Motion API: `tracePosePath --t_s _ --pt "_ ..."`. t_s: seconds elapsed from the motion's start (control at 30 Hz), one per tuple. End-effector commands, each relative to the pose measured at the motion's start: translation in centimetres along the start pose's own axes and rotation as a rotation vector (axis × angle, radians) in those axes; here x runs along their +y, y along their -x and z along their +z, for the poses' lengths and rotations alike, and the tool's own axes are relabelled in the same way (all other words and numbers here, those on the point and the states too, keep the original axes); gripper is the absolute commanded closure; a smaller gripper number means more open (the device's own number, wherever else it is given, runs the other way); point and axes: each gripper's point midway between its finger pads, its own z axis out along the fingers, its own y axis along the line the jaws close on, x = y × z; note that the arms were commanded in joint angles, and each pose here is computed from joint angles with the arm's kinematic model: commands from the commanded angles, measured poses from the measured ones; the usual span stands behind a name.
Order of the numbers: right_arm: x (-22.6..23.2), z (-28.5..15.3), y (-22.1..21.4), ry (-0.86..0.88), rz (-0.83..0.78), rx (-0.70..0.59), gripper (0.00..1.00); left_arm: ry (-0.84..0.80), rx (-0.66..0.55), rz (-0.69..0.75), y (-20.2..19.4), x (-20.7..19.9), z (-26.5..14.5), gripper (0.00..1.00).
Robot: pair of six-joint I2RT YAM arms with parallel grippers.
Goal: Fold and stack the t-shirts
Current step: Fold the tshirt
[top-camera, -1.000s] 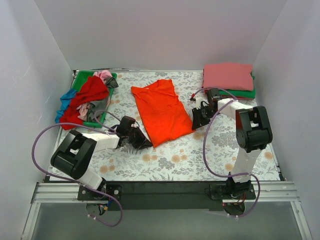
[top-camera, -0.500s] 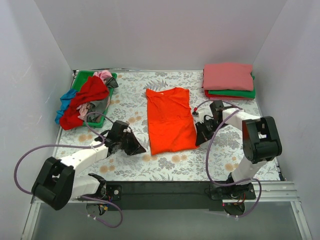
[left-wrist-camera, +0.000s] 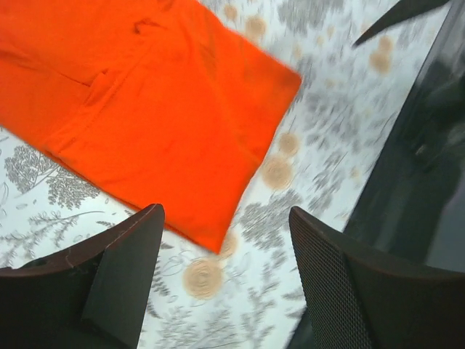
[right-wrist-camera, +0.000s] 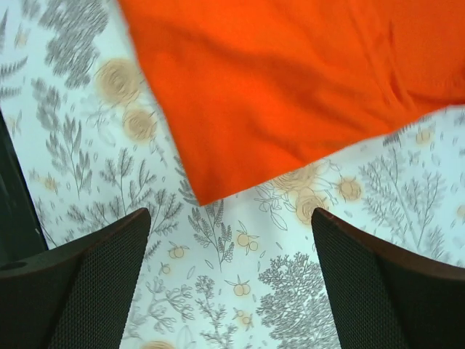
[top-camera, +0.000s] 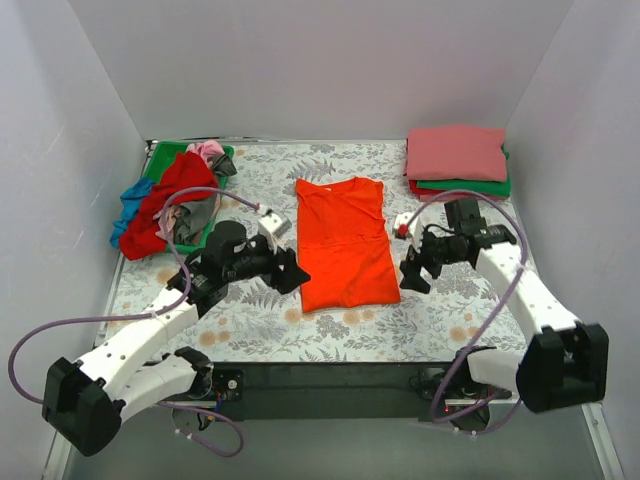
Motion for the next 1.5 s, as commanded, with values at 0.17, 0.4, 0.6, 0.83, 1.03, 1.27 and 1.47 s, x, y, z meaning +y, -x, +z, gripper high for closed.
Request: tracePosePath --t_s 0.17,0.4,0.6,0.83,1.03,1.27,1.47 --pt "3.6 3.1 -0.9 0.108 -0.671 -0.103 0.11 -0.186 0.250 0.729 -11.3 0.4 2.2 0.31" --pt "1.6 5.8 -1.8 -0.002 -0.676 -0.028 0.13 -0.092 0.262 0.782 -12.4 1.7 4.5 0.34" --pt "0.8 7.0 -3.1 -0.035 -0.684 0.007 0.15 -0.042 0.258 0.813 -12.5 3.0 6.4 0.37" --pt "0.4 8.0 -4.4 -0.038 -0.672 0.054 0.21 0.063 0.316 0.825 -13.5 5.6 7.3 0.43" --pt "0.8 9.1 -6.2 -0.016 -0.666 0.100 0.35 0.098 0.330 0.847 -14.2 6.6 7.1 0.46" --pt "1.5 9.6 -6.7 0.032 -0.635 0.114 0.69 0.112 0.381 0.868 -15.0 7.5 7.3 0.71" --pt "4.3 9.0 -6.8 0.171 -0.597 0.091 0.99 -0.009 0.337 0.863 -14.8 5.0 6.5 1.00"
